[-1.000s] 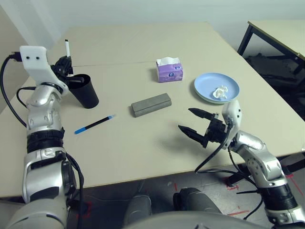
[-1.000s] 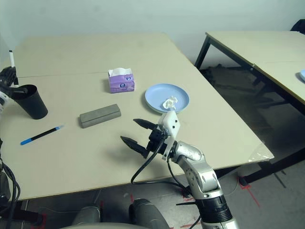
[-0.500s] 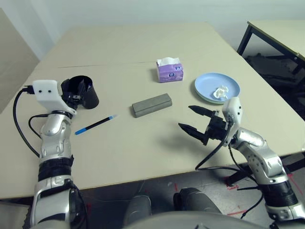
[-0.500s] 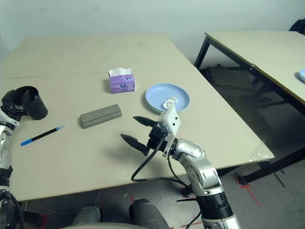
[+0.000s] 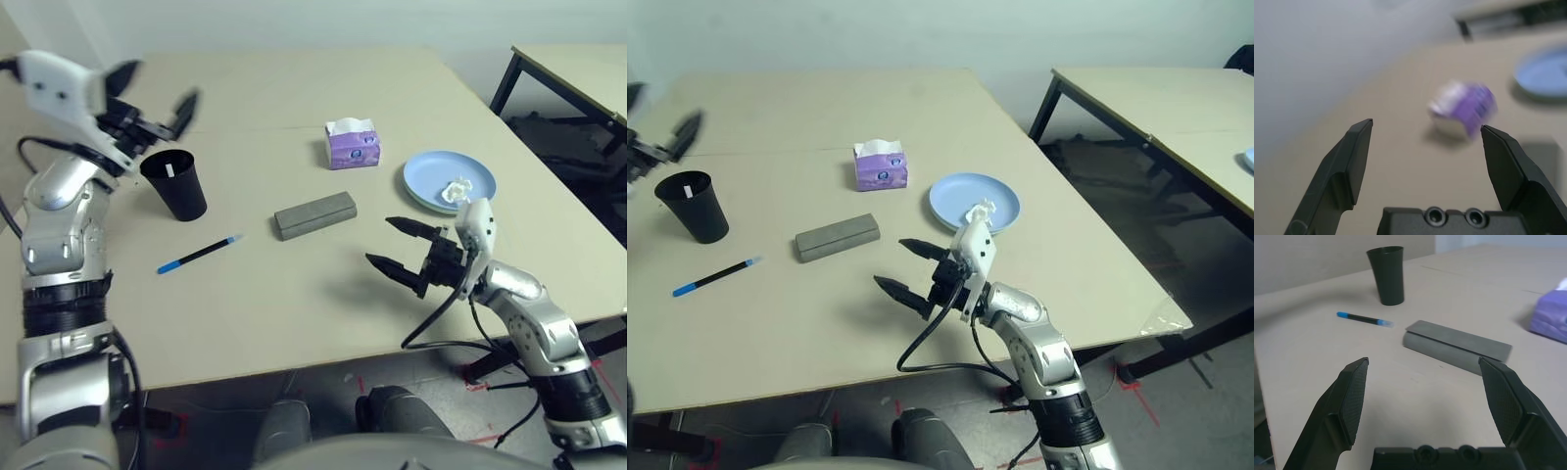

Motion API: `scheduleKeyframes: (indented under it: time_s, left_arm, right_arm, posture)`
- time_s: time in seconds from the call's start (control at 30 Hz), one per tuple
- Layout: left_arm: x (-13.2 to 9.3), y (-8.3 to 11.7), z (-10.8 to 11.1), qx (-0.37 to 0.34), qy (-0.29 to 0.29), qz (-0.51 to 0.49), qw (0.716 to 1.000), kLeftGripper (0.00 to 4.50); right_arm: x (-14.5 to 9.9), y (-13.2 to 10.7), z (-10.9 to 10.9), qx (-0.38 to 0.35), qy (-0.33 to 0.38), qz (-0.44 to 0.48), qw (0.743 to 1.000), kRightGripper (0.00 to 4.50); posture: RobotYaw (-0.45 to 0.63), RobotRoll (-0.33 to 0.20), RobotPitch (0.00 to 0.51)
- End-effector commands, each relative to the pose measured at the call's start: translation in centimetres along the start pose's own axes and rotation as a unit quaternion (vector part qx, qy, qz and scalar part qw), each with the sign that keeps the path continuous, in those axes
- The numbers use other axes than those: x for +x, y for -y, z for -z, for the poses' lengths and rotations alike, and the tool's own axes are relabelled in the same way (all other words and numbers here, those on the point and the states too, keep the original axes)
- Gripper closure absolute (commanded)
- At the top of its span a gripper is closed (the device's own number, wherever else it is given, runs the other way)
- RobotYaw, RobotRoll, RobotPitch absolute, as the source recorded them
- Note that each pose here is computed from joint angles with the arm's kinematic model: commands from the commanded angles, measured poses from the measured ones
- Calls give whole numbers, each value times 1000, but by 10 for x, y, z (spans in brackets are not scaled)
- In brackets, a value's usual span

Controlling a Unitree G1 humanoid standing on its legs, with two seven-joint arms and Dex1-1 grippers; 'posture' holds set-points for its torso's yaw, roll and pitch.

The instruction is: Organize and tidy the items on the table.

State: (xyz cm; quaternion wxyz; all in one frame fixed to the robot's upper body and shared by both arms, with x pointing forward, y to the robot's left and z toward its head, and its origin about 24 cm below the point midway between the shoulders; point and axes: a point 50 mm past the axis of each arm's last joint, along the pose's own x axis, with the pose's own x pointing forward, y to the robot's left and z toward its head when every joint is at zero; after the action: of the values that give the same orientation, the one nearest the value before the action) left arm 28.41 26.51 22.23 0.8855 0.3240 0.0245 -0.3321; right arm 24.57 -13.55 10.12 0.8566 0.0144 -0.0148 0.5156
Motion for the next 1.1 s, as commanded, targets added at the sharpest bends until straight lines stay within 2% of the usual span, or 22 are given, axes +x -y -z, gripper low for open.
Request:
scheduleKeyframes:
  time_s: [0.03, 0.17, 0.23, 0.37, 0.7, 0.97, 1.1]
  left_arm:
    - [-12, 15, 28, 4, -149, 115, 982, 26]
    - [-30, 11, 54, -30, -261, 137, 955, 26]
    - [-35, 9, 62, -39, -293, 137, 946, 26]
    - [-37, 8, 72, -70, -321, 136, 935, 26]
    - [-31, 12, 89, -77, -350, 141, 923, 26]
    - [-27, 10, 106, -80, -371, 122, 917, 26]
    - [-24, 14, 108, -93, -366, 132, 917, 965]
  right_arm:
    - [1, -2, 2, 2, -6, -2, 1000, 0]
    - [2, -2, 3, 2, -6, -6, 1000, 0]
    - [2, -3, 3, 0, -6, -8, 1000, 0]
    - [3, -6, 2, -17, -11, -24, 999, 0]
    - [0, -18, 7, -101, -48, -134, 985, 0]
    - [-1, -18, 8, -107, -52, -146, 982, 0]
    - [-2, -19, 8, -103, -52, -142, 983, 0]
  posture:
    - [-38, 0, 36]
    - [-40, 0, 36]
    - [-42, 0, 35]
    - [-46, 0, 33]
    - [-44, 0, 37]
    - [-49, 0, 42]
    - [-52, 0, 42]
